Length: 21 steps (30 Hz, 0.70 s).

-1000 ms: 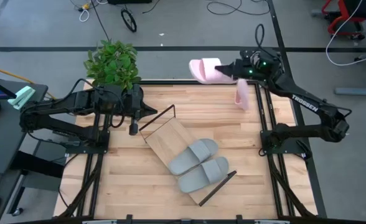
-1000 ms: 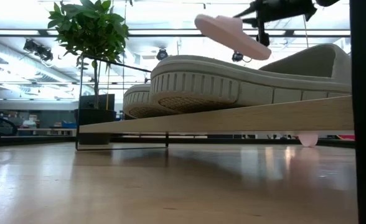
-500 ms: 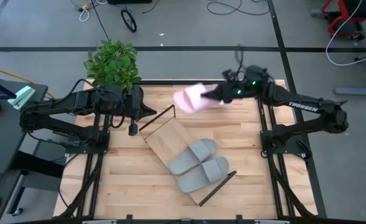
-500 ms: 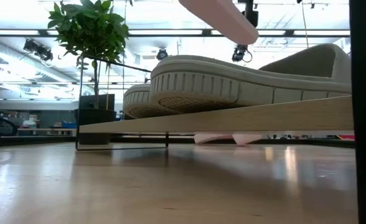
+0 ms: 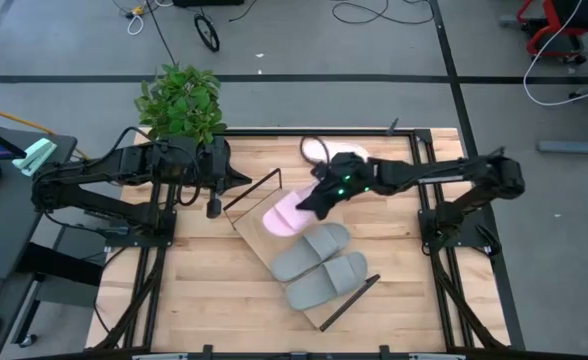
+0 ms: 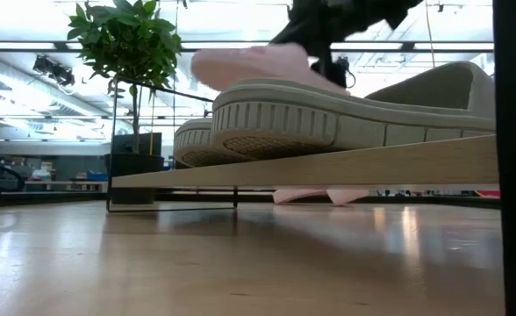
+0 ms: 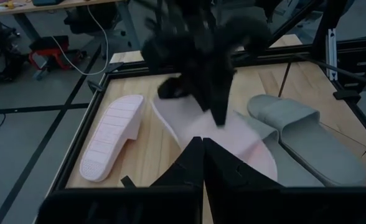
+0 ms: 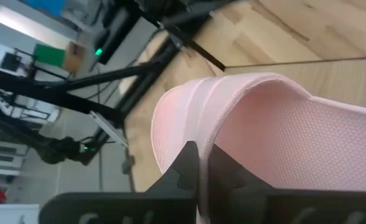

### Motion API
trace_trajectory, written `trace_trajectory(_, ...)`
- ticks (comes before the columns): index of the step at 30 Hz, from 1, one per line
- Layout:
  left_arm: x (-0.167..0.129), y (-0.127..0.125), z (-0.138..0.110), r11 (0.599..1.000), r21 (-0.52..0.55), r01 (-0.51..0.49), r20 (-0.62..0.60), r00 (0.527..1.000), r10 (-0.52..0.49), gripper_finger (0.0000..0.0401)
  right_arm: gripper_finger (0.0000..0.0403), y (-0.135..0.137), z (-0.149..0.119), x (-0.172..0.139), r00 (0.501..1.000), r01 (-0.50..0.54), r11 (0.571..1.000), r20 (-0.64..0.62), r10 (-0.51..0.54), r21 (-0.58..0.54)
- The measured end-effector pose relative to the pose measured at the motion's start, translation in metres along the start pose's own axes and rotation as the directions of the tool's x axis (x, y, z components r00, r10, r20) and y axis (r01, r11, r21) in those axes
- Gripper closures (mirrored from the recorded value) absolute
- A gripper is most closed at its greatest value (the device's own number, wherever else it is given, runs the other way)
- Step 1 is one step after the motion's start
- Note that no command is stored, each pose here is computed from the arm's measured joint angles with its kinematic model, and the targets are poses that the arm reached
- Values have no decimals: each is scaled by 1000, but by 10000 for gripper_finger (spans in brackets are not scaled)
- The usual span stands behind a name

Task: Pick and place slides into the shelf
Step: Put the left pink slide on the shelf

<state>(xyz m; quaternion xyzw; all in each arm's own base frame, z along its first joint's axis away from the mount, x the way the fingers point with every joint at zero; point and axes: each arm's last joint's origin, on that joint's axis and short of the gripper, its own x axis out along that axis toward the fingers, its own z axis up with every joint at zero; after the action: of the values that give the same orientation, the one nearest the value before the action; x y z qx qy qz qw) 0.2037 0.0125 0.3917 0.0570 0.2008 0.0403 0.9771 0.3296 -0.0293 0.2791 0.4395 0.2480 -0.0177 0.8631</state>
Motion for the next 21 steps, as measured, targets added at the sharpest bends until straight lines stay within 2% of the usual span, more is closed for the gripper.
trace_trajectory(9, 0, 0, 0, 1000, 0, 1, 1, 1000, -1, 375, 394, -18, -9, 44, 999, 30, 999, 15, -30, -14)
trace_trajectory(21, 0, 0, 2, 1000, 0, -2, 24, 1000, 2, 393, 394, -13, -27, 67, 995, 63, 998, 76, -62, -12)
